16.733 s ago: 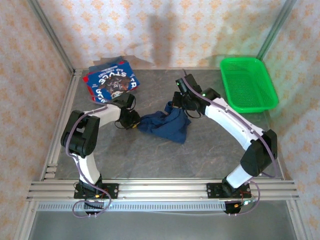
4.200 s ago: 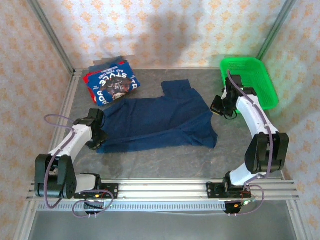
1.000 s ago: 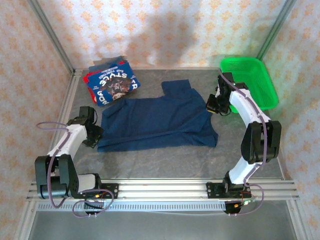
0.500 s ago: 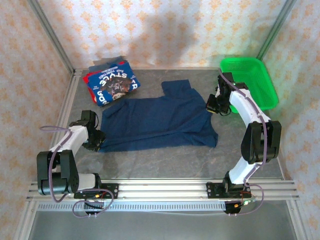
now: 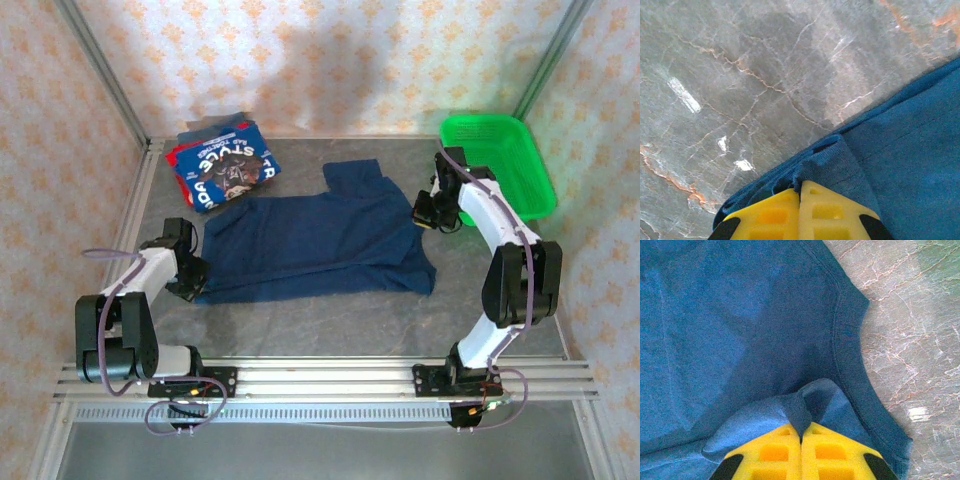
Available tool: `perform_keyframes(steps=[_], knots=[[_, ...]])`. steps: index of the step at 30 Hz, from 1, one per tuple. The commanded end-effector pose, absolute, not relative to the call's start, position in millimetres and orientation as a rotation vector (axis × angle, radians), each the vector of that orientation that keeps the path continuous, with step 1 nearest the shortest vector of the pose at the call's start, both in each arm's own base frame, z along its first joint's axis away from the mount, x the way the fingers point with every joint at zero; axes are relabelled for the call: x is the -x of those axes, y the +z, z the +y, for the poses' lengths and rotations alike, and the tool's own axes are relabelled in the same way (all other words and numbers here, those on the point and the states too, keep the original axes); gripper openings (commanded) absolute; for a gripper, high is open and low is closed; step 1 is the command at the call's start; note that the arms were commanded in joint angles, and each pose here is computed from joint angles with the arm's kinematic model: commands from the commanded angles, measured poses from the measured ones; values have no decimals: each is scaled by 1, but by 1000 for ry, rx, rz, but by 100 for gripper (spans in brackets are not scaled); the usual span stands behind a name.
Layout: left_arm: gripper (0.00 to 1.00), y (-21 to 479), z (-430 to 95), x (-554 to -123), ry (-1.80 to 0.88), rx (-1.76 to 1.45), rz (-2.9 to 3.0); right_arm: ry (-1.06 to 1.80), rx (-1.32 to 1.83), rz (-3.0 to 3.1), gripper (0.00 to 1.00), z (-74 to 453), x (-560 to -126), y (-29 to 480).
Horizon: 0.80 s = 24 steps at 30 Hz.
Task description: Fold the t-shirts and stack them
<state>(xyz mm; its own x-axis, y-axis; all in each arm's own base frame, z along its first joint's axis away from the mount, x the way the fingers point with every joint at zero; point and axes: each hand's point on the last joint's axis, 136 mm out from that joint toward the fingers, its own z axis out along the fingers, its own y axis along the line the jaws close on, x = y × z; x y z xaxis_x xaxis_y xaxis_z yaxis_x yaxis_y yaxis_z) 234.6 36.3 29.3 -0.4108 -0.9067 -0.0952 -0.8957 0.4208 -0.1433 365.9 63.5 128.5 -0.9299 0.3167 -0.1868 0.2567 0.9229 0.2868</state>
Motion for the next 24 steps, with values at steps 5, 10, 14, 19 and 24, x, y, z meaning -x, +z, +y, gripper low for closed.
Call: perform_keyframes(steps=[5, 10, 14, 19, 24], knots=[[0, 51, 49, -249, -71, 1567, 2458, 343, -395, 2795, 0, 60, -376, 149], [0, 53, 51, -264, -83, 1553, 2456, 343, -376, 2796, 0, 61, -385, 151], [0, 49, 54, -273, -73, 1559, 2452, 339, -359, 2795, 0, 62, -394, 153], [0, 49, 55, -292, -92, 1555, 2444, 359, -347, 2792, 0, 65, -405, 154], [42, 54, 56, -302, -126, 1575, 2397, 377, -348, 2800, 0, 68, -411, 151]])
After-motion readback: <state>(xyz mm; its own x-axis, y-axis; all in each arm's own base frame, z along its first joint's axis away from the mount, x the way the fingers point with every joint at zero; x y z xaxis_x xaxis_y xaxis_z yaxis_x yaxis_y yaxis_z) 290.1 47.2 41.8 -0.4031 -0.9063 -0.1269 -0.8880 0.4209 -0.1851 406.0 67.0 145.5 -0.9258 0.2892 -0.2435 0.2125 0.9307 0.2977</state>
